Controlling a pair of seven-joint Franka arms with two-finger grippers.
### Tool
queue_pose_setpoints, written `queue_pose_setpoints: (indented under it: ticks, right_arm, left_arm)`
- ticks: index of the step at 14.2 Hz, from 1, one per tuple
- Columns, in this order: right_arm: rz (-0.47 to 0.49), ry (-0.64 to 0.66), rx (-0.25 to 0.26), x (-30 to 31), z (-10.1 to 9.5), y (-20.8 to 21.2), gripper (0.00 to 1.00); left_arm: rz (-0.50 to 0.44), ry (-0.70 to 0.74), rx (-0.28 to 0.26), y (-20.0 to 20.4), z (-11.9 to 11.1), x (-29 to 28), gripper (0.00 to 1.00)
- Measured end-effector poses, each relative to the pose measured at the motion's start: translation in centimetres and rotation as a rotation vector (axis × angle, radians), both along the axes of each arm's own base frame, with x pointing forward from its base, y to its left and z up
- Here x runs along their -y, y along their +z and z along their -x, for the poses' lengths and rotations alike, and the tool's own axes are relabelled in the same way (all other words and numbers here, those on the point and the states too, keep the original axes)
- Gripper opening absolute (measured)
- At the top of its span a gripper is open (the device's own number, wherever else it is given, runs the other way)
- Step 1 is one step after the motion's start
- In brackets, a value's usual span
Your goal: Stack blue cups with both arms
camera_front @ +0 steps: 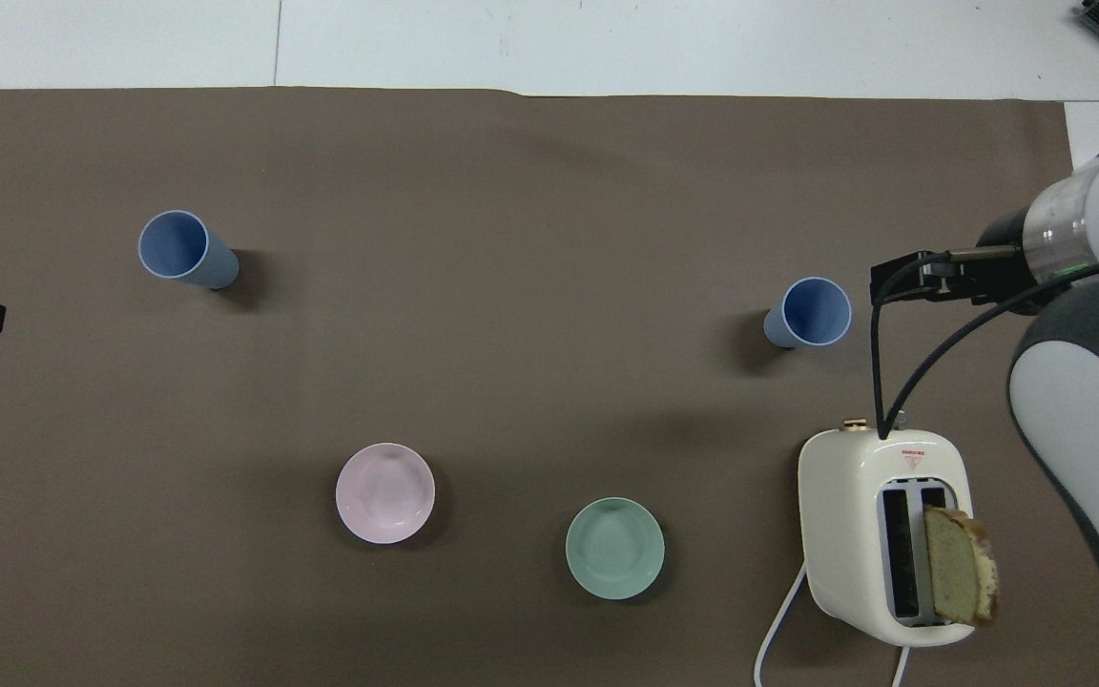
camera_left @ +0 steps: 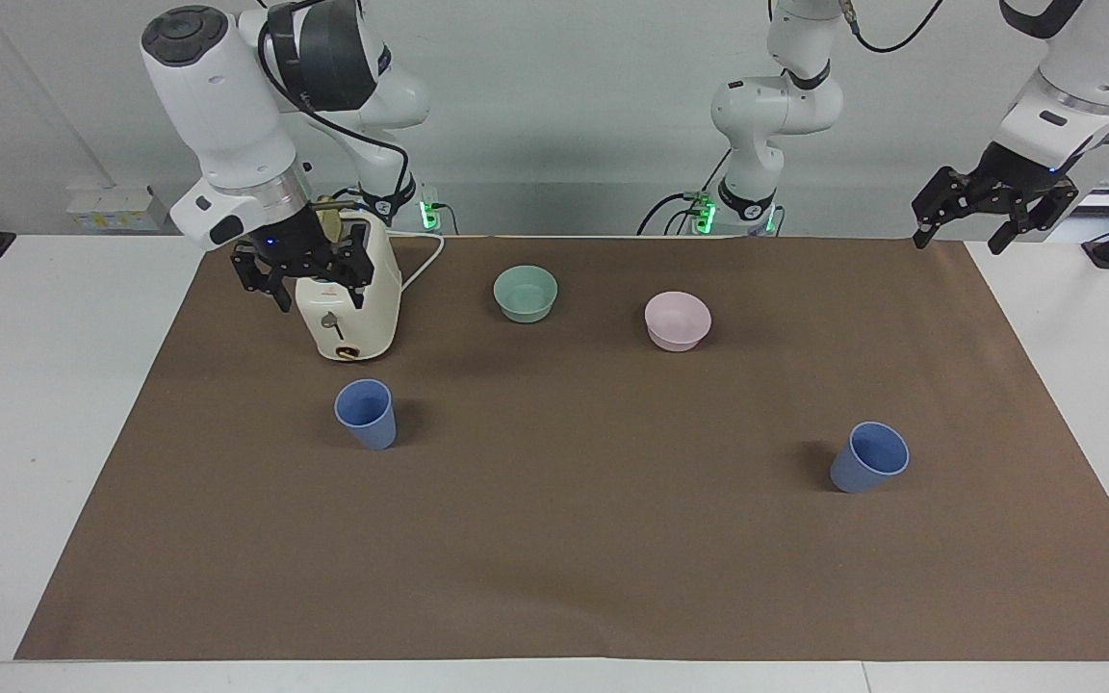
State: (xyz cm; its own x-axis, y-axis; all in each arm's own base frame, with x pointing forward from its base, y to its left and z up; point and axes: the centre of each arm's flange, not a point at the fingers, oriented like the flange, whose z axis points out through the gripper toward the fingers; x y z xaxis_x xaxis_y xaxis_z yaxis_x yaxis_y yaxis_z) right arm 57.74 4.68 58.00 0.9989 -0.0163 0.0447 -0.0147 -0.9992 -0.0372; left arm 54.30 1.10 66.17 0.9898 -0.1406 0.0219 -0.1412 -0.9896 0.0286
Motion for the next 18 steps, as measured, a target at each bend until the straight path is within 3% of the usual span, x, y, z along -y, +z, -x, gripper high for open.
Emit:
queue_pose_setpoints:
  ticks: [18]
  right_arm:
    - [-0.01, -0.036, 0.016, 1.36, -0.17, 1.03, 1.0]
  left_arm:
    - [0.0, -0.013, 0.001, 0.06, 0.03, 0.7, 1.0]
